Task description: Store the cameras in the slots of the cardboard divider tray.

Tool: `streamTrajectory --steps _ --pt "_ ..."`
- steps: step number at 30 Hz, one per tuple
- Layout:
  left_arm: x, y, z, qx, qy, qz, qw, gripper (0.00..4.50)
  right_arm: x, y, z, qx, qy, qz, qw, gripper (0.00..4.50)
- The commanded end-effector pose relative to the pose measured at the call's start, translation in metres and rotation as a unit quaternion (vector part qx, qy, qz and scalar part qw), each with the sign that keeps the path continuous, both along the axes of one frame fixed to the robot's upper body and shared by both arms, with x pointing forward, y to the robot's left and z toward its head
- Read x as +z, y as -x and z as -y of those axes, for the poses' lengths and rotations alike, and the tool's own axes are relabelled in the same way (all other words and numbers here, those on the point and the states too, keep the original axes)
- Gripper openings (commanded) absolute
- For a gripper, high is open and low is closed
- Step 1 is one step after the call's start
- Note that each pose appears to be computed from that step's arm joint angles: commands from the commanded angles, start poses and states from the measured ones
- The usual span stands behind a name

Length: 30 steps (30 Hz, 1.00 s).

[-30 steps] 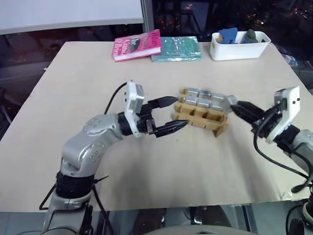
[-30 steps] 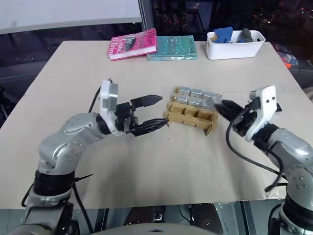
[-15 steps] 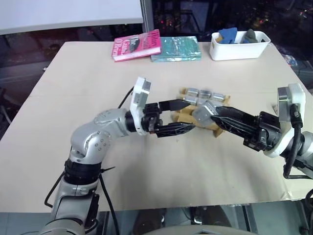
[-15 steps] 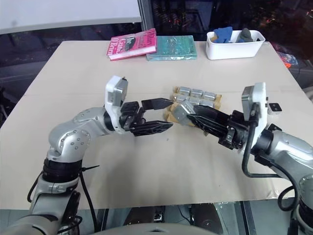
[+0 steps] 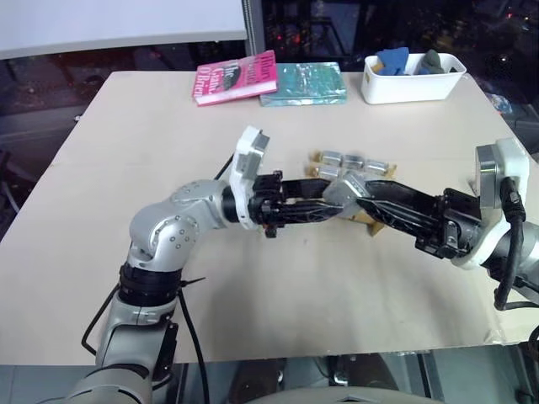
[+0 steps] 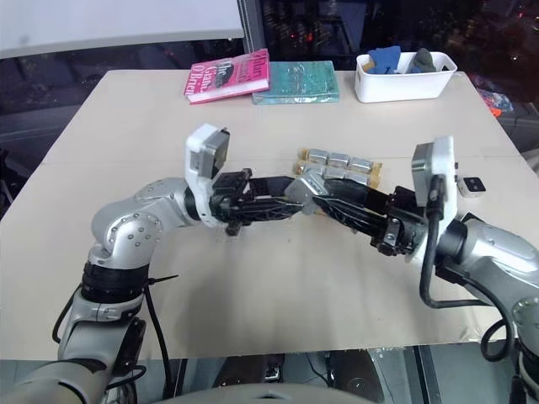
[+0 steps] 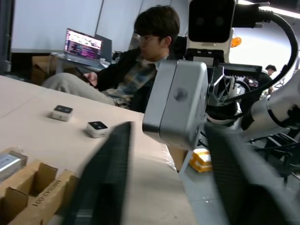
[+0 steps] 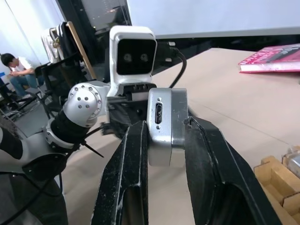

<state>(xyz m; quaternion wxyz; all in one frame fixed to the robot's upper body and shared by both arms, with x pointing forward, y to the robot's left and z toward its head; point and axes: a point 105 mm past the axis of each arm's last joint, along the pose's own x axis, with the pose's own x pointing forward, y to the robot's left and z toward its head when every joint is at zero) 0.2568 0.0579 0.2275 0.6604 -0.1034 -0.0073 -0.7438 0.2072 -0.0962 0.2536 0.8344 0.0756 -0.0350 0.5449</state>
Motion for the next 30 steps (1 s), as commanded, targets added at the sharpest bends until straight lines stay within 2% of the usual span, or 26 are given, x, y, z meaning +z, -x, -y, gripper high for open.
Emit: streamTrajectory --steps 1,2,3,4,5,6,10,11,13,16,20,30 --pt "0.009 0.001 0.002 -0.004 0.008 0.016 1.000 1.01 0.008 0.008 -0.005 0.023 -0.011 0.020 0.999 0.54" --pt "0.010 0.000 0.002 -0.004 0.009 0.016 1.000 1.00 0.009 0.008 -0.005 0.022 -0.014 0.020 0.999 0.54" --pt "0.010 0.000 0.001 -0.003 0.010 0.017 1.000 0.98 0.009 0.007 -0.005 0.021 -0.013 0.022 0.999 1.56" --pt "0.012 -0.001 0.001 -0.002 0.012 0.016 1.000 0.94 0.008 0.004 -0.004 0.003 -0.007 0.031 0.999 1.93" --pt "0.012 -0.003 0.000 0.000 0.012 0.016 1.000 0.71 0.007 0.001 -0.003 -0.018 0.006 0.041 0.999 2.42" --pt "0.012 -0.006 -0.001 0.007 0.009 0.019 1.000 0.68 0.004 0.000 -0.001 -0.034 0.018 0.047 0.998 2.95" --pt "0.006 -0.025 -0.010 0.044 -0.018 0.042 0.998 0.68 -0.012 -0.002 0.011 -0.089 0.083 0.065 0.990 2.98" --pt "0.003 -0.032 -0.012 0.055 -0.027 0.049 0.997 0.68 -0.011 0.001 0.013 -0.091 0.073 0.070 0.991 2.98" --pt "-0.008 -0.055 -0.018 0.088 -0.073 0.087 0.990 0.68 -0.020 0.005 0.027 -0.123 0.093 0.066 0.986 2.98" --pt "-0.020 -0.087 -0.019 0.120 -0.134 0.153 0.972 0.68 -0.039 0.011 0.046 -0.172 0.168 0.071 0.968 2.98" --pt "-0.025 -0.110 -0.014 0.116 -0.174 0.196 0.958 0.68 -0.043 0.022 0.056 -0.200 0.156 0.069 0.965 2.98" --pt "-0.042 -0.130 -0.003 0.057 -0.274 0.273 0.921 0.68 -0.048 0.032 0.065 -0.251 0.138 0.079 0.955 2.98"
